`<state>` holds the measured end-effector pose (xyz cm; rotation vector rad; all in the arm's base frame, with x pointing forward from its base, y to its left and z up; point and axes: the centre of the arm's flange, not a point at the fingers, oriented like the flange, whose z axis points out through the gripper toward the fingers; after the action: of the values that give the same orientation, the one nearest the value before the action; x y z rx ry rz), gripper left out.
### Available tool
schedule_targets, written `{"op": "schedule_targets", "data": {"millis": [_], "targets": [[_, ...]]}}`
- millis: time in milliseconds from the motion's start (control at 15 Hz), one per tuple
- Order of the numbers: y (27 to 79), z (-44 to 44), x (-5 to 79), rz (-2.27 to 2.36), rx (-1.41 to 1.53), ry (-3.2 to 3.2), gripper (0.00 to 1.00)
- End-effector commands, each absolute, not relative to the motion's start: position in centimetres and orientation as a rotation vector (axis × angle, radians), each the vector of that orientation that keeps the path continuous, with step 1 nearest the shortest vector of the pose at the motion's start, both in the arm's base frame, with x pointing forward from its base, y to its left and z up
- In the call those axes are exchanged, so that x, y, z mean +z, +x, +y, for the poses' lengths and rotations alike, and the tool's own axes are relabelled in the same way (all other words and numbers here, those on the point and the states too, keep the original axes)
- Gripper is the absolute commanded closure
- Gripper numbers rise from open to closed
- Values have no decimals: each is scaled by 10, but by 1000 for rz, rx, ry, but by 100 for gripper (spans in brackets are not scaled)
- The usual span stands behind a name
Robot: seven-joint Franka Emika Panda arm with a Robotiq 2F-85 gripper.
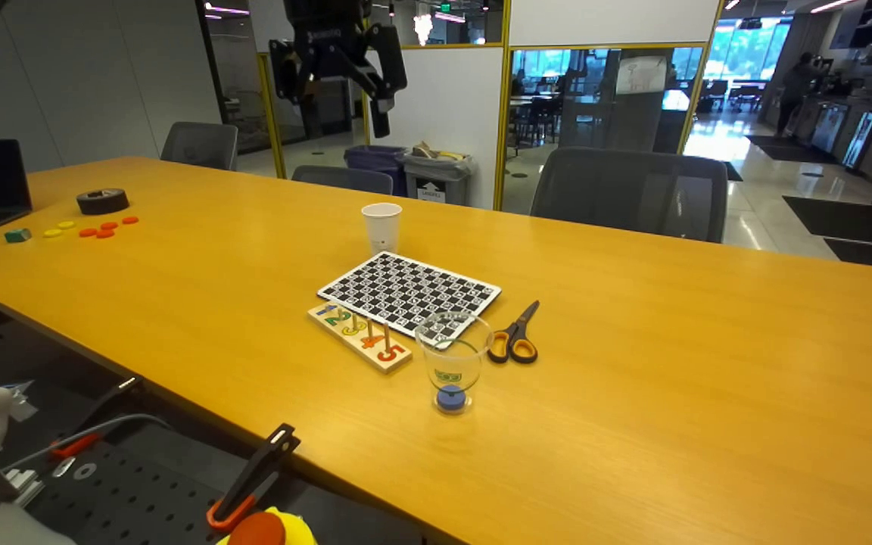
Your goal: Put the blue object in the colourless cup then put the orange objects in the white cup
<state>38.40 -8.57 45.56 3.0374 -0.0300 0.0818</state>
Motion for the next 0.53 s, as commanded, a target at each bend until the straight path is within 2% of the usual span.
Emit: {"op": "schedule_targets", "data": {"millis": [0,467], "targets": [[345,-73,459,-137,144,3060,0],[339,-61,448,-206,124,3070,0]]}}
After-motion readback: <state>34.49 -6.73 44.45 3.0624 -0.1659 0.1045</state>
